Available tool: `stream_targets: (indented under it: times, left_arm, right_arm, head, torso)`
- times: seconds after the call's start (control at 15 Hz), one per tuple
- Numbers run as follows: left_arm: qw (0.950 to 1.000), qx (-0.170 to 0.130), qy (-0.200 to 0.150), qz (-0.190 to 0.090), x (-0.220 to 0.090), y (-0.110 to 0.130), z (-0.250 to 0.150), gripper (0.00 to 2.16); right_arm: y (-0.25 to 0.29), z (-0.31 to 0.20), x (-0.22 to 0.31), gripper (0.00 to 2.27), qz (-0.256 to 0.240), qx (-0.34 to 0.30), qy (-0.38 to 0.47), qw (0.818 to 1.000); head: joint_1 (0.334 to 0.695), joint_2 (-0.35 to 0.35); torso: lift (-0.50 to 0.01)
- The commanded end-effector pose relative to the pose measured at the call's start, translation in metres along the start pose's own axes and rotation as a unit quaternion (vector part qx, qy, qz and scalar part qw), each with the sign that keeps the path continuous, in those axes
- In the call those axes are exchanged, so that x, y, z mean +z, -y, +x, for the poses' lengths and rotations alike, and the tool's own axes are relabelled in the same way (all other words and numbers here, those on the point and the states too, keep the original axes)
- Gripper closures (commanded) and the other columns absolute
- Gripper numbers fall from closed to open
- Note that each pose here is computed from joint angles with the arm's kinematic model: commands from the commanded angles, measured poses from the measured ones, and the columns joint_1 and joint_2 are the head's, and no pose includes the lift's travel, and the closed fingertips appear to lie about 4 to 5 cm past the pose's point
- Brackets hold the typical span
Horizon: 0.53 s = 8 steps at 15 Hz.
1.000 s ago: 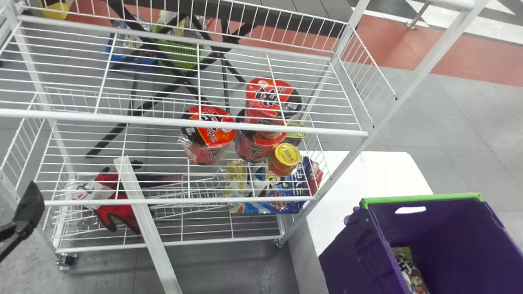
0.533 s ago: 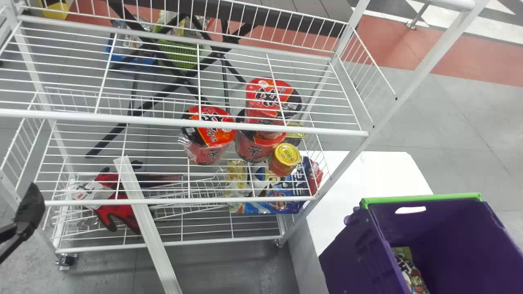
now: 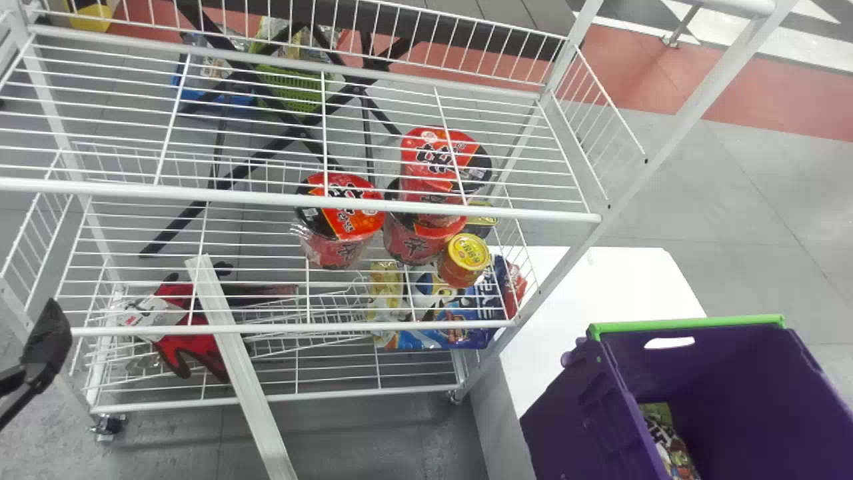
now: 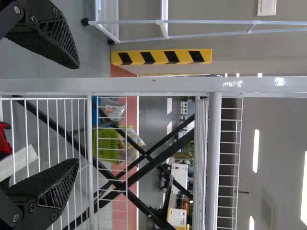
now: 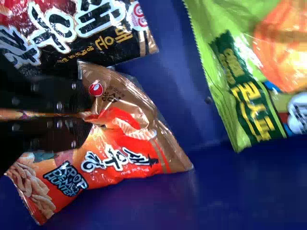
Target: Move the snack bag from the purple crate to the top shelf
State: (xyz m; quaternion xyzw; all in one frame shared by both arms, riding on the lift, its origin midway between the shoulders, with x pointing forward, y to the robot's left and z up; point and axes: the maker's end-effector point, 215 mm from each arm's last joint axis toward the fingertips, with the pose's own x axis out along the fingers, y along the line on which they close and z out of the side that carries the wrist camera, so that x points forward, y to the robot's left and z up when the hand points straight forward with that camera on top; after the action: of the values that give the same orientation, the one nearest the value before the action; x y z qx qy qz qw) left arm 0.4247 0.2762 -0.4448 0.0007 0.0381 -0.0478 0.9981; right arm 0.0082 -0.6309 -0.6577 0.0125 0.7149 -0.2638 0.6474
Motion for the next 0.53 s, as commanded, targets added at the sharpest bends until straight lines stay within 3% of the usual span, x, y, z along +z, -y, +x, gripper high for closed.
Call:
stream_targets:
  times: [0.0, 0.47]
  left_arm:
    - [1.0000, 0.001, 0.000, 0.000, 0.000, -0.001, 0.000, 0.13]
    - [1.0000, 0.000, -0.001, 0.001, 0.000, -0.001, 0.001, 0.13]
  right_arm:
    - [0.007, -0.014, 0.000, 2.24, 0.044, 0.014, -0.001, 0.999]
    - [0.013, -0.069, 0.013, 2.24, 0.161, 0.100, 0.018, 0.982]
  head:
    - [0.695, -0.350]
    - [0.695, -0.350]
  torso:
    - [-0.454]
    - [-0.454]
